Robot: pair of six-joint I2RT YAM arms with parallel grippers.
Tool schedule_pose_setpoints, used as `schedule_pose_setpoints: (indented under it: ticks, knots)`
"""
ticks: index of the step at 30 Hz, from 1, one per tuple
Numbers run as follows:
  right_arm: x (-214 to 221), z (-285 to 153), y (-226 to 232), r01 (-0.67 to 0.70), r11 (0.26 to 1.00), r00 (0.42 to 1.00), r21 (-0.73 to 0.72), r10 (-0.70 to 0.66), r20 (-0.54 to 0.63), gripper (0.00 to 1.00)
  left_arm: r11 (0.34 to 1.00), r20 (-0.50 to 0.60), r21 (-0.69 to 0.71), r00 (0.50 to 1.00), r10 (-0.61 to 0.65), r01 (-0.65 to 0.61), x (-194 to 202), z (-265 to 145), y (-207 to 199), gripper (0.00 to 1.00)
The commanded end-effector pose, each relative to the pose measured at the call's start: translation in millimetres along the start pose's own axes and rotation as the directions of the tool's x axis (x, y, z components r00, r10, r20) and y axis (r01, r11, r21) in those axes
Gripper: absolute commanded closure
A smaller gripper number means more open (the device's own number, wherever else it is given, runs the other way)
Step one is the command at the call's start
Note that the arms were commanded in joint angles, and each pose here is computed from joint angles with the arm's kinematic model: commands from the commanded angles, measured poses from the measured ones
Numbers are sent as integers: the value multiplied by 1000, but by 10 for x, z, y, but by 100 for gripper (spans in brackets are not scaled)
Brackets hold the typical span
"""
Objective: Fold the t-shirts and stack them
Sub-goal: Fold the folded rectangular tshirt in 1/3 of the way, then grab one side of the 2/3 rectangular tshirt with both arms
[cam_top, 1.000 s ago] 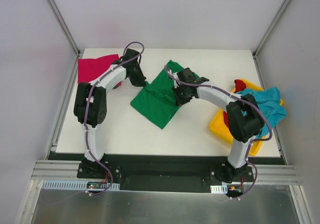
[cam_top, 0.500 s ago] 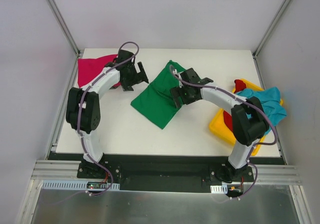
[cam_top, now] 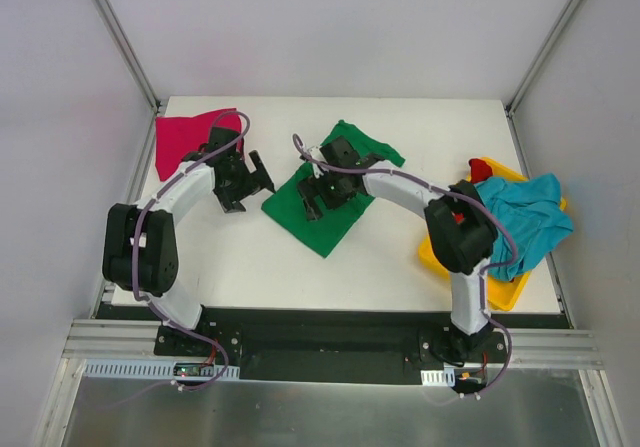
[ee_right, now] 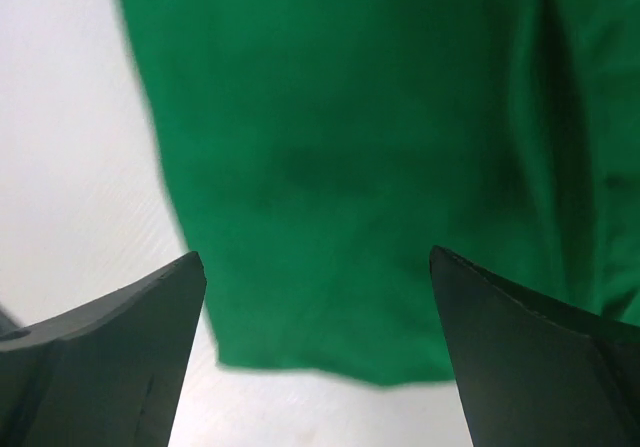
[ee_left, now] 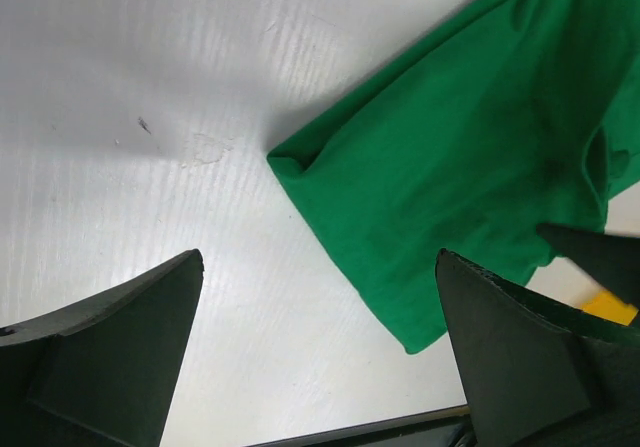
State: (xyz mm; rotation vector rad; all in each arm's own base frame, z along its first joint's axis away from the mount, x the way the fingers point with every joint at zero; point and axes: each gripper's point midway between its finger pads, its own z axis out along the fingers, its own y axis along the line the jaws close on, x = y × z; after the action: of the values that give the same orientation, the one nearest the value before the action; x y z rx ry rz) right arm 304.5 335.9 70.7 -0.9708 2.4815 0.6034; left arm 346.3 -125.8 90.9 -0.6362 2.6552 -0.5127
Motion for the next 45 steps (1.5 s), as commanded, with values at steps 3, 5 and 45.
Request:
schedule_pose_setpoints:
  ticks: [3, 5, 45]
  knots:
    - [-538, 250, -779, -119, 989, 992, 93, 114, 58, 4, 1000, -60, -4, 998, -20, 20, 60, 125, 94, 1]
    - [-678, 192, -885, -102, 988, 993, 117, 95, 64, 4, 1000, -71, -2, 997, -23, 23, 56, 164, 108, 1]
    - [803, 123, -202, 357, 925, 912, 133, -315, -262, 37, 999, -213, -9, 975, -54, 53, 168, 952, 23, 100]
